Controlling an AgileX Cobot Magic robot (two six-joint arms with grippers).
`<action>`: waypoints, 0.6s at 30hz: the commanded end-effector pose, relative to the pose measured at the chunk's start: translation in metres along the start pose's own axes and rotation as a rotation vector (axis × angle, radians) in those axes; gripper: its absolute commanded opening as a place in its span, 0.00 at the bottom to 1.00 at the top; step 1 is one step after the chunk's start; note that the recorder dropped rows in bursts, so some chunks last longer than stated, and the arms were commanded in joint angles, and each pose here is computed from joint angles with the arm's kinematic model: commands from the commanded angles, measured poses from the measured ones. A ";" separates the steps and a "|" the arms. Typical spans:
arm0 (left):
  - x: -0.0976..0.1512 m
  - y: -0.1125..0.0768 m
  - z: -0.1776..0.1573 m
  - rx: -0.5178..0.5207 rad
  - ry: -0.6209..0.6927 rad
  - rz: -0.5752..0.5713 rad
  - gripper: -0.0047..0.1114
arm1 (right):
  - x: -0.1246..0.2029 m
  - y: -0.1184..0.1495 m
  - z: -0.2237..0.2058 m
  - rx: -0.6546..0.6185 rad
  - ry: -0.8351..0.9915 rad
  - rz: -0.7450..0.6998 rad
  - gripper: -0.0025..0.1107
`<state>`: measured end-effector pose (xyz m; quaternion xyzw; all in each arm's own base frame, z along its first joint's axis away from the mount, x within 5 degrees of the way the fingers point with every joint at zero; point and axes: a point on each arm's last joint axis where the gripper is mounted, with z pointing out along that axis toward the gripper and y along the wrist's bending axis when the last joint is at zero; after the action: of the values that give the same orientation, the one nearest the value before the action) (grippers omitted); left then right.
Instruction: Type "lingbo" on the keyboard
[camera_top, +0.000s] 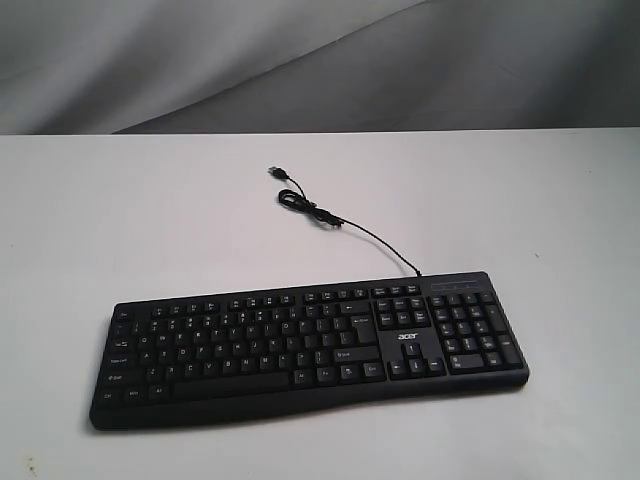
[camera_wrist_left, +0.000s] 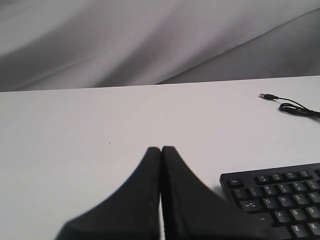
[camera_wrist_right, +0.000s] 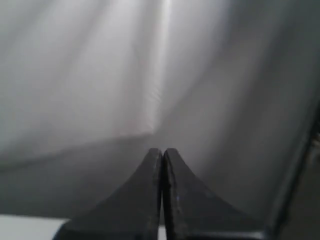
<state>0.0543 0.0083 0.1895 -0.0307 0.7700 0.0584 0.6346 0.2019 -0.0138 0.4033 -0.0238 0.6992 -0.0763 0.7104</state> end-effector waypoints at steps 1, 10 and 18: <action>0.000 0.000 0.000 0.000 -0.011 -0.002 0.04 | 0.037 -0.019 0.047 0.198 0.360 -0.108 0.02; 0.000 0.000 0.000 0.000 -0.011 -0.002 0.04 | 0.172 0.033 0.117 -0.264 0.883 -0.081 0.02; 0.000 0.000 0.000 0.000 -0.011 -0.002 0.04 | 0.178 0.098 0.114 -0.774 0.775 -0.123 0.02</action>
<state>0.0543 0.0083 0.1895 -0.0307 0.7700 0.0584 0.6346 0.3255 0.0250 0.2098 -0.2289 0.9196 0.0868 0.3072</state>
